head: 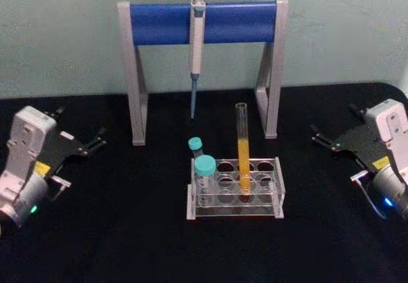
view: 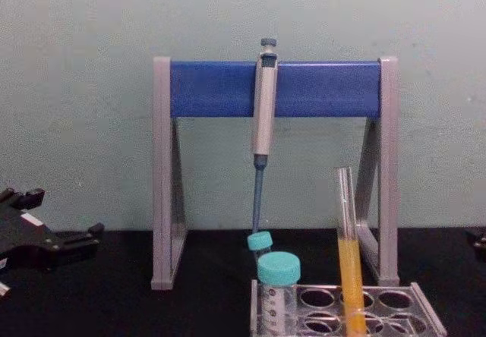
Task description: Pick up the test tube from the test tube rack, shake it, then place it back into the test tube rack.
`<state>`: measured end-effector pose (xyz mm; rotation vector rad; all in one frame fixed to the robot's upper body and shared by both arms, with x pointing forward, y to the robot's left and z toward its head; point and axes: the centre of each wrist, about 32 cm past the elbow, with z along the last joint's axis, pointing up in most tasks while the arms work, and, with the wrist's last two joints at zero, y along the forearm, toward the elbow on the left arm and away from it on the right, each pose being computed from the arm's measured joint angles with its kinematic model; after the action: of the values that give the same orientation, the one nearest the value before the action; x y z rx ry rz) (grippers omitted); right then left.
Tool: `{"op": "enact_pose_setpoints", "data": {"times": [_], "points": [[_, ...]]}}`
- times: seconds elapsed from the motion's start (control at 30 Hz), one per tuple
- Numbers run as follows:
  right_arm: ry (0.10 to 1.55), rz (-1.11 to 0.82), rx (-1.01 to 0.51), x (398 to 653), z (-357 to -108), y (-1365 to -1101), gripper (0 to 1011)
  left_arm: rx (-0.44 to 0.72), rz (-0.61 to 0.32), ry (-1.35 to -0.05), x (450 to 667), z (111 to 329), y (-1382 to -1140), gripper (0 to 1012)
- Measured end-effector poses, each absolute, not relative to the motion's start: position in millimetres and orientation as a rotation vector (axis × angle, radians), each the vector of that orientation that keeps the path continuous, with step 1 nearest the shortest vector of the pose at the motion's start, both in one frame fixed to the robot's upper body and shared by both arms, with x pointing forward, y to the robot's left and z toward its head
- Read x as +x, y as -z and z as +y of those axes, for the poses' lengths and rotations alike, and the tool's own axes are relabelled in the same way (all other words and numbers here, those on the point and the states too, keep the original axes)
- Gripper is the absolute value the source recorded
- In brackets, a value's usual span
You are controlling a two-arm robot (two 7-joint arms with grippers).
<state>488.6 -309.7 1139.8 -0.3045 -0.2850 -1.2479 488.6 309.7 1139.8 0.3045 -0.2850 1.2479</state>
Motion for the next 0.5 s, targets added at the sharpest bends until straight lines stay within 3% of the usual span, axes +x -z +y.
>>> {"op": "enact_pose_setpoints", "data": {"times": [0.5], "points": [[1.191, -0.179, -0.231, 475, -307, -1150, 1000, 0.305, -0.285, -1.248, 489, 310, -1140, 1002]]}}
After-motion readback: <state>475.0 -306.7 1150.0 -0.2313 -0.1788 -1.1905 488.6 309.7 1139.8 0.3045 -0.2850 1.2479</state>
